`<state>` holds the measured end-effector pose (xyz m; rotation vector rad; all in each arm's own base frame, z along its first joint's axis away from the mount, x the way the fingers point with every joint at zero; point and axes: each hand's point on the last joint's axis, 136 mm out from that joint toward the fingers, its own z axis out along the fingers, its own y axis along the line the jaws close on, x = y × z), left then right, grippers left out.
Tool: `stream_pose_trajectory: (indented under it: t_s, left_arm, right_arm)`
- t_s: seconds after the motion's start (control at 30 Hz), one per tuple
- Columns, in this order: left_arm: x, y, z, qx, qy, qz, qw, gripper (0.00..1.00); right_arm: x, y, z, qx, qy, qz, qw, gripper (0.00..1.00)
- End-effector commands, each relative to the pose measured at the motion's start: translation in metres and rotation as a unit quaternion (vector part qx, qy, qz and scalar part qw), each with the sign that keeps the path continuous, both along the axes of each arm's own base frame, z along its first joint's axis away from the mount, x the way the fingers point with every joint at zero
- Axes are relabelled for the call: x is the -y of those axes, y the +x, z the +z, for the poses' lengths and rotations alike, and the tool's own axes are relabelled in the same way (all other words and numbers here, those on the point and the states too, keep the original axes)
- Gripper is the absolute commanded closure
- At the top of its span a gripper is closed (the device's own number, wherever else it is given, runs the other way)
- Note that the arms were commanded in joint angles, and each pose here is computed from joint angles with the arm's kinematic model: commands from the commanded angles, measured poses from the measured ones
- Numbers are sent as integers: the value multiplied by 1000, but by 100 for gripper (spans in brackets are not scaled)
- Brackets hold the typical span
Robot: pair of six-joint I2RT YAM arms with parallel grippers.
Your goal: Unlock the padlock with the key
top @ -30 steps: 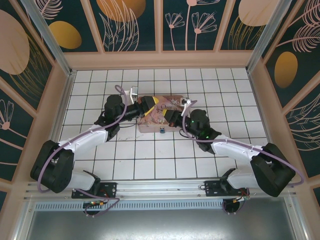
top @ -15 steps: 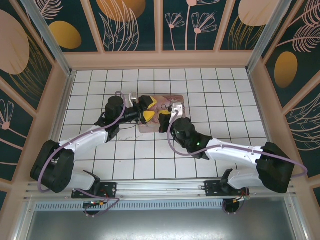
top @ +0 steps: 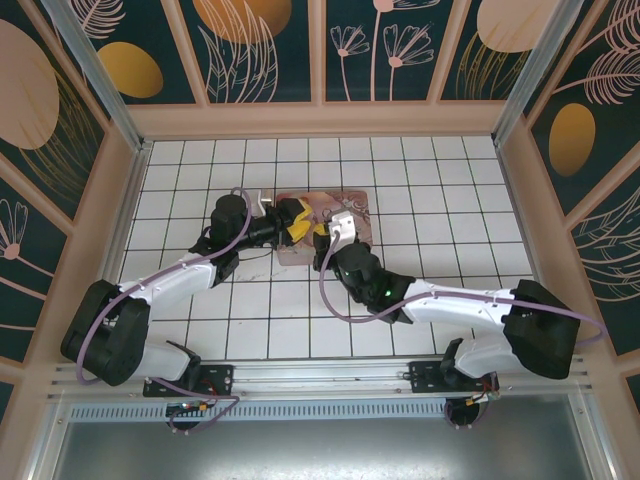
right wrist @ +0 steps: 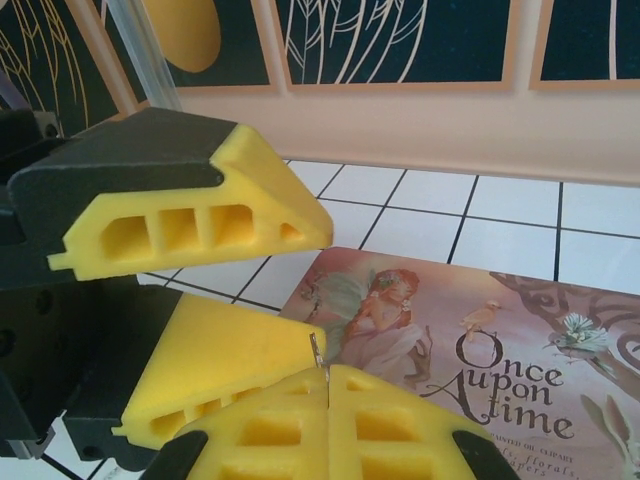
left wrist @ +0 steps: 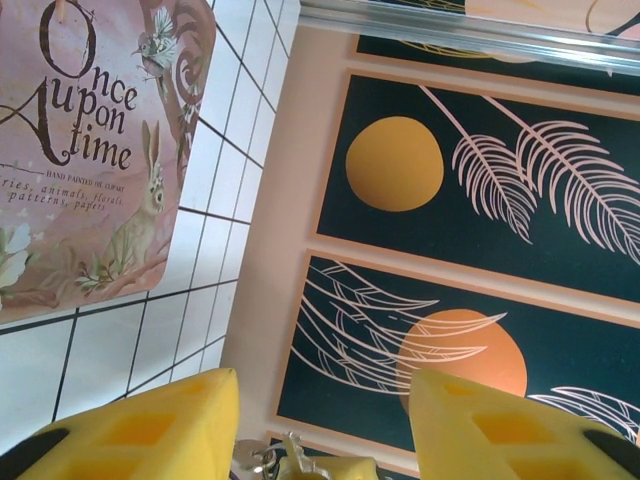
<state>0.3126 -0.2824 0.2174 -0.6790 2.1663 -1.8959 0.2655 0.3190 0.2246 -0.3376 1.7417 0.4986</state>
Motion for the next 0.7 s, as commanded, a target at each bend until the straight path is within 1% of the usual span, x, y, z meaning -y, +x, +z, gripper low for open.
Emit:
stream_pose_trajectory:
  t_s: [0.0, 0.1, 0.2, 0.47, 0.6, 0.67]
  left_arm:
    - [0, 4, 0, 2, -6, 6, 1000, 52]
    - [0, 4, -1, 1, -5, 6, 1000, 56]
    - [0, 5, -3, -1, -3, 8, 1000, 61]
    - [0, 6, -5, -3, -2, 9, 1000, 72]
    - [-1, 7, -7, -5, 1, 12, 1000, 78]
    - [-1, 7, -10, -7, 5, 11, 1000, 83]
  right_arm:
    - [-9, 2, 23, 32, 0, -4, 999, 100]
    - [-14, 2, 22, 38, -13, -2, 999, 100]
    - [-20, 1, 21, 42, -27, 2, 999, 100]
    - [-25, -1, 9, 60, -88, -12, 994, 100]
    - [-25, -1, 9, 64, -88, -16, 994, 100]
    - [-24, -1, 10, 65, -87, -18, 994, 100]
